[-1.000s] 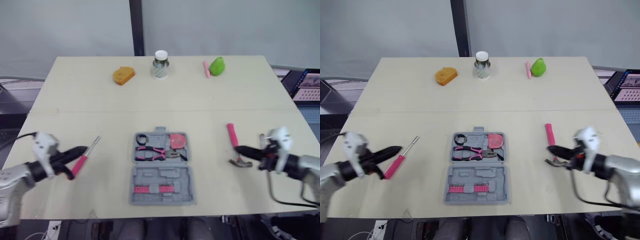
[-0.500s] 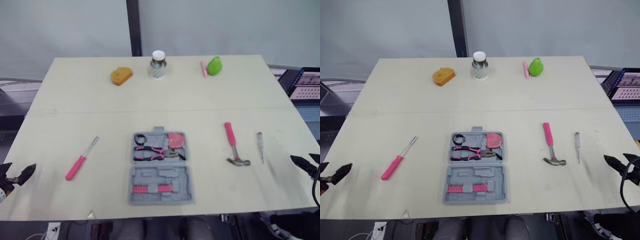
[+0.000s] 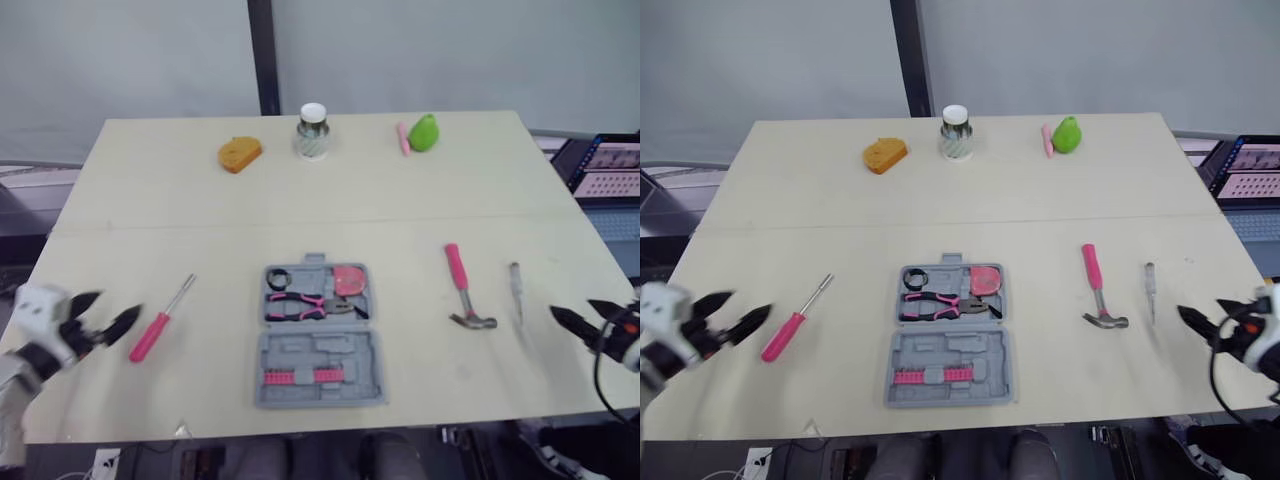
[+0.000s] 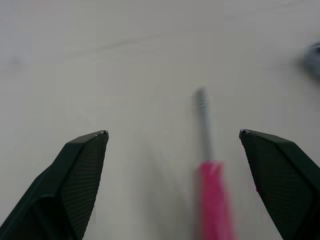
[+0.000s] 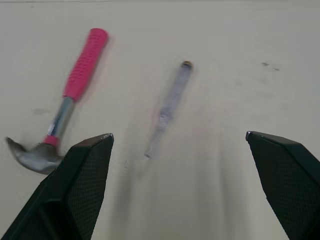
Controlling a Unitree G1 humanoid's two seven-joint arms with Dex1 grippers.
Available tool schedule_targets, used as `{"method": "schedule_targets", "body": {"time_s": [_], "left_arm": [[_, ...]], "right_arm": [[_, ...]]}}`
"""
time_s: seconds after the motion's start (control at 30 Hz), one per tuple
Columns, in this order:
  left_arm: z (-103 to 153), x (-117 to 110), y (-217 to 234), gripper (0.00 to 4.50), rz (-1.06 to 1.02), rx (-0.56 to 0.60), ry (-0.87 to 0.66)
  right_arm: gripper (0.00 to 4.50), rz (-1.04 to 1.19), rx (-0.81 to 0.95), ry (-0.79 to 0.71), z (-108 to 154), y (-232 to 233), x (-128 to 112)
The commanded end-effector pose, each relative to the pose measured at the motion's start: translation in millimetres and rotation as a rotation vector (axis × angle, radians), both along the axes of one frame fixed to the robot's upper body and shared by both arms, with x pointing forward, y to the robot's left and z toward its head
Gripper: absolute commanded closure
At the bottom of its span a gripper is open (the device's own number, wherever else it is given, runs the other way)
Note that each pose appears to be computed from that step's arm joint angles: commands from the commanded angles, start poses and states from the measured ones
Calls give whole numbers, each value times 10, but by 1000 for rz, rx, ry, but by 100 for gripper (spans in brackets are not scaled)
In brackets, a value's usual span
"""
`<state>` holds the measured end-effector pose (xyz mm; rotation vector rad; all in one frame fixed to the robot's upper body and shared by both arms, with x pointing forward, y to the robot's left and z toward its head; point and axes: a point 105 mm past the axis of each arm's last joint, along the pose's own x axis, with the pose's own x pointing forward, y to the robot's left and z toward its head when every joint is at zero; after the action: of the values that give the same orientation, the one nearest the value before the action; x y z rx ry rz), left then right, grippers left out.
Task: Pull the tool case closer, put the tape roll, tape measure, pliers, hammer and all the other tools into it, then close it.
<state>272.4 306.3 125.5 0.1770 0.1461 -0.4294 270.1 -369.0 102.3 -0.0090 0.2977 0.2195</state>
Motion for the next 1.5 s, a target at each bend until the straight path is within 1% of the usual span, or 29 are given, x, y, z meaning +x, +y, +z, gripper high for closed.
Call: {"method": "schedule_targets", "body": {"time_s": [0.03,0.1,0.17,0.23,0.3,0.37,0.5,0.63,0.8,1.17,1.2,1.23,1.27,1.3,1.33,1.43,1.47,1.5], "left_arm": [[277,121,-775,0,-297,39,-72],[343,149,-1226,0,-474,45,-96],[370,149,-1543,0,-609,64,-112],[408,140,-1767,0,-702,71,-140],[444,114,-2004,0,-802,46,-162],[420,83,-2204,0,-889,42,-171],[411,49,-2490,0,-994,27,-207],[438,44,-2680,0,-1037,7,-239],[466,42,-2814,0,-1050,-2,-273],[462,58,-2835,0,-1034,-5,-284],[461,60,-2833,0,-1033,-4,-285],[461,65,-2832,0,-1032,-3,-285],[461,69,-2831,0,-1031,-2,-286],[461,73,-2831,0,-1029,-2,-287],[463,79,-2831,0,-1027,-4,-288],[460,92,-2831,0,-1022,-8,-288],[459,100,-2830,0,-1018,-9,-290],[457,106,-2829,0,-1016,-10,-290]], "right_arm": [[2,-55,-53,-13,66,155,105],[2,-84,-69,-2,7,234,176],[2,-121,-105,5,-49,319,241],[2,-179,-99,-6,-54,321,295],[2,-224,-116,-12,-80,281,339],[2,-266,-126,-13,-126,242,388],[2,-303,-111,-17,-217,229,501],[2,-341,-90,2,-341,192,589],[2,-356,-78,2,-397,176,656],[2,-360,-60,11,-481,175,688],[53,-360,-59,11,-486,177,686],[83,-363,-55,10,-489,176,686],[124,-365,-53,9,-491,176,685],[181,-370,-57,10,-496,166,680],[226,-375,-55,10,-500,159,677],[389,-379,-55,6,-504,150,671],[434,-378,-55,3,-501,150,670],[448,-379,-54,2,-499,149,670]]}}
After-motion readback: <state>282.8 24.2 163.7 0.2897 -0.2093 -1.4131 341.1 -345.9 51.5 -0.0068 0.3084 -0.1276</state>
